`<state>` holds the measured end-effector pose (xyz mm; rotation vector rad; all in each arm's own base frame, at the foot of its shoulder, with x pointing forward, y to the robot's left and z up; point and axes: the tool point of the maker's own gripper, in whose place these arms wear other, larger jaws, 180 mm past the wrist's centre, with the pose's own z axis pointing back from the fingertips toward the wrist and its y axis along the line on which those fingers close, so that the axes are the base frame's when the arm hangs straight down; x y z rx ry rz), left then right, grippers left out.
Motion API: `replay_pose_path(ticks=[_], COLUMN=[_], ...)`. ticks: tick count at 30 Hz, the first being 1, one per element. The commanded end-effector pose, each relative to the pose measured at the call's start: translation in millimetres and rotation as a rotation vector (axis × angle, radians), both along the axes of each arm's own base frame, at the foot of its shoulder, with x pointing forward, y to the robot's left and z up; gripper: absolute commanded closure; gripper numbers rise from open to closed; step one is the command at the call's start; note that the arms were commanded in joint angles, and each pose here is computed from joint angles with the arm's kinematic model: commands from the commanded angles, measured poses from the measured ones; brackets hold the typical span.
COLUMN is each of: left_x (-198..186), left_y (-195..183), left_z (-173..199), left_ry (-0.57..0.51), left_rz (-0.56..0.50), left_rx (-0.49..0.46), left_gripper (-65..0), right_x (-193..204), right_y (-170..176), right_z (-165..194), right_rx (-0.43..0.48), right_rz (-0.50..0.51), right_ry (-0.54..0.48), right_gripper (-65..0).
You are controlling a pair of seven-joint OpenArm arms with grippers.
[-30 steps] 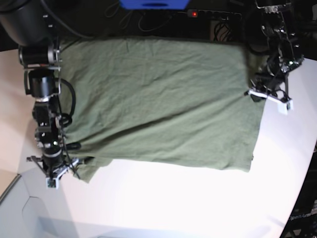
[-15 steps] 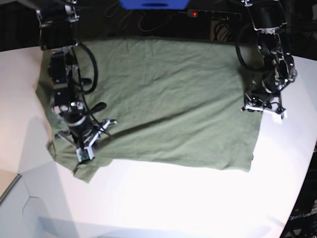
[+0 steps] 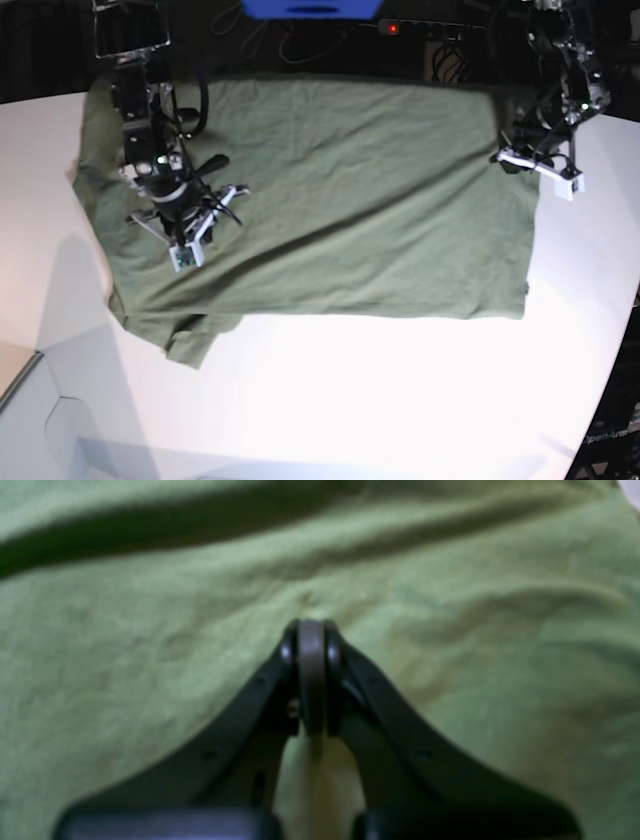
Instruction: Layout the t-shirt on the table in an organized manner, then fold the t-shirt properly
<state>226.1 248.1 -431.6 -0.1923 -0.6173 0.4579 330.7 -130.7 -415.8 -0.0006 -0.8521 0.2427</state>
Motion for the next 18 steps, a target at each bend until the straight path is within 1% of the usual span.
replay_pose_path(ticks=[1, 3, 6, 9, 13, 16, 18], left_x=[-5, -6, 2, 10, 30, 41, 56], left_y=[3, 0, -4, 6, 33, 72, 86], left_z=[3, 12, 38, 58, 79, 84, 92], left_ry=[0.015, -0.006, -0.075, -0.136, -0.208, -0.239, -0.277], left_rz=[-0.004, -0.019, -0.046, -0.016, 0.059, 0.187, 0.240], left_rx=[0.021, 0.033, 0.060, 0.084, 0.115, 0.106, 0.091], left_gripper=[0.0, 0.0, 0.0, 0.0, 0.0, -0.3, -0.5], right_x=[2, -10, -31, -51, -67, -69, -70], right_y=[0, 2, 4, 11, 8, 7, 6], right_z=[6, -2, -13, -12, 0, 0, -3], right_rx=[0.009, 0.012, 0.014, 0.016, -0.004, -0.007, -0.008], right_rz=[-0.004, -0.003, 0.001, 0.027, 0.051, 0.053, 0.051], right_ry=[-0.029, -0.003, 0.034, 0.044, 0.023, 0.025, 0.032], right_gripper=[0.0, 0.0, 0.0, 0.0, 0.0, 0.0, 0.0])
